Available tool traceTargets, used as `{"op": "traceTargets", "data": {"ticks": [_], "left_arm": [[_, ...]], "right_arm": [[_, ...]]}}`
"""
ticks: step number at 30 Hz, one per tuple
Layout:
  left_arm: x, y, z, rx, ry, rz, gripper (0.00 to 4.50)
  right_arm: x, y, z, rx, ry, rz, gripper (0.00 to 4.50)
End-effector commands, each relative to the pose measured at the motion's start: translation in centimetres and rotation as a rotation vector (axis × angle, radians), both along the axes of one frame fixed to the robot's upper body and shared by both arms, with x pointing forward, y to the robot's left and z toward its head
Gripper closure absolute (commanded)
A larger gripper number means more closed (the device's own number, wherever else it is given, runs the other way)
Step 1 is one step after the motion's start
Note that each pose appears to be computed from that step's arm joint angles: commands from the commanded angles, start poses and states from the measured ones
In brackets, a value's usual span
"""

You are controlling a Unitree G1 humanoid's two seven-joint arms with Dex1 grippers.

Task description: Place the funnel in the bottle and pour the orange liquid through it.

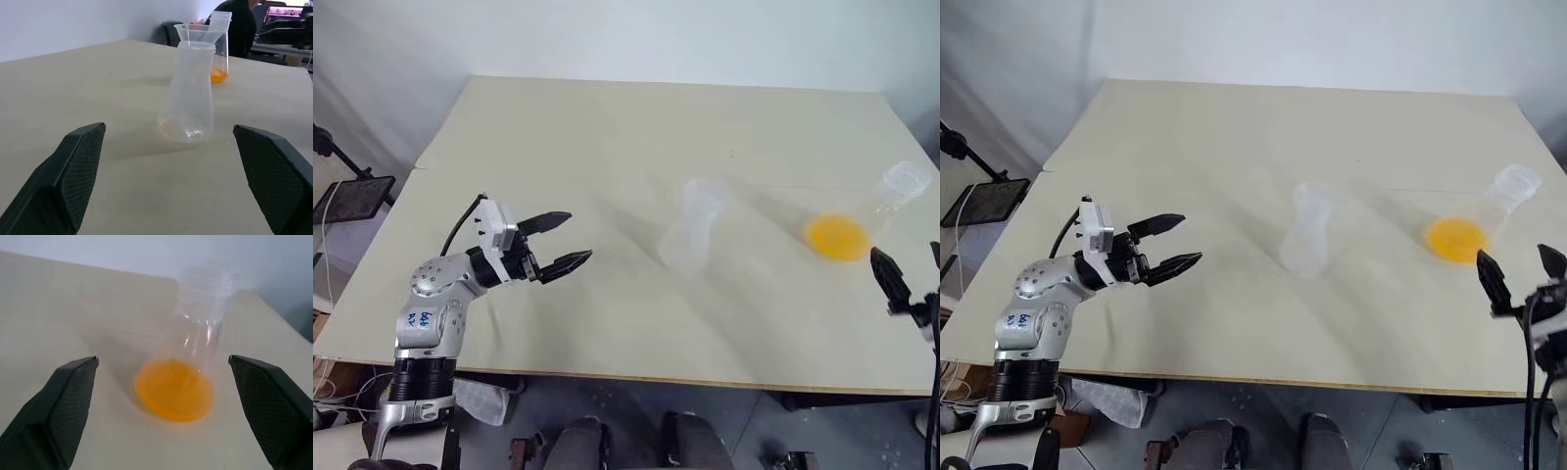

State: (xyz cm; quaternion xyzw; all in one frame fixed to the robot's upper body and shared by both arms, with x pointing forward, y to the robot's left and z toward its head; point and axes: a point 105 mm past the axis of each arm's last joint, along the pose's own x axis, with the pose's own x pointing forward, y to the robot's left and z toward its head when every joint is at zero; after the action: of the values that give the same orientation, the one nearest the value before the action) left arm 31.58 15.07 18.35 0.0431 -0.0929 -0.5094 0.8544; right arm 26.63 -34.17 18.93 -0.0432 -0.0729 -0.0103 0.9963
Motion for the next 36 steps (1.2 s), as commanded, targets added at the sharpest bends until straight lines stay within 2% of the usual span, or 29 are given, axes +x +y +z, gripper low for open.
{"op": "traceTargets", "data": {"ticks": [1, 8, 17, 24, 31, 35, 36], "left_arm": [[-0.7, -0.6, 1.2, -0.013, -0.042, -0.021, 0.05], [-1.1, -0.7, 1.5, -0.01, -0.039, -0.025, 0.05], [-1.1, -1.3, 2.0, 0.0, -0.052, -0.051, 0.05], [-1.2, -1.6, 2.3, 0.002, -0.059, -0.062, 0.05], [-1.2, -1.9, 2.5, 0.002, -0.067, -0.07, 0.05], [-1.1, -1.8, 2.6, 0.004, -0.072, -0.067, 0.0], [-1.1, -1.8, 2.7, 0.004, -0.073, -0.066, 0.0]], "right_arm": [[1.1, -0.7, 1.1, -0.005, -0.018, -0.025, 0.0], [3.6, -3.2, 2.4, 0.027, -0.072, -0.121, 0.0], [7.1, -1.9, 4.0, 0.039, -0.114, -0.037, 0.0], [8.5, -2.2, 4.9, 0.044, -0.144, -0.043, 0.0], [9.0, -2.9, 4.7, 0.05, -0.136, -0.075, 0.0], [9.1, -2.9, 4.5, 0.055, -0.135, -0.073, 0.91], [9.0, -3.0, 4.5, 0.057, -0.136, -0.081, 0.91]]}}
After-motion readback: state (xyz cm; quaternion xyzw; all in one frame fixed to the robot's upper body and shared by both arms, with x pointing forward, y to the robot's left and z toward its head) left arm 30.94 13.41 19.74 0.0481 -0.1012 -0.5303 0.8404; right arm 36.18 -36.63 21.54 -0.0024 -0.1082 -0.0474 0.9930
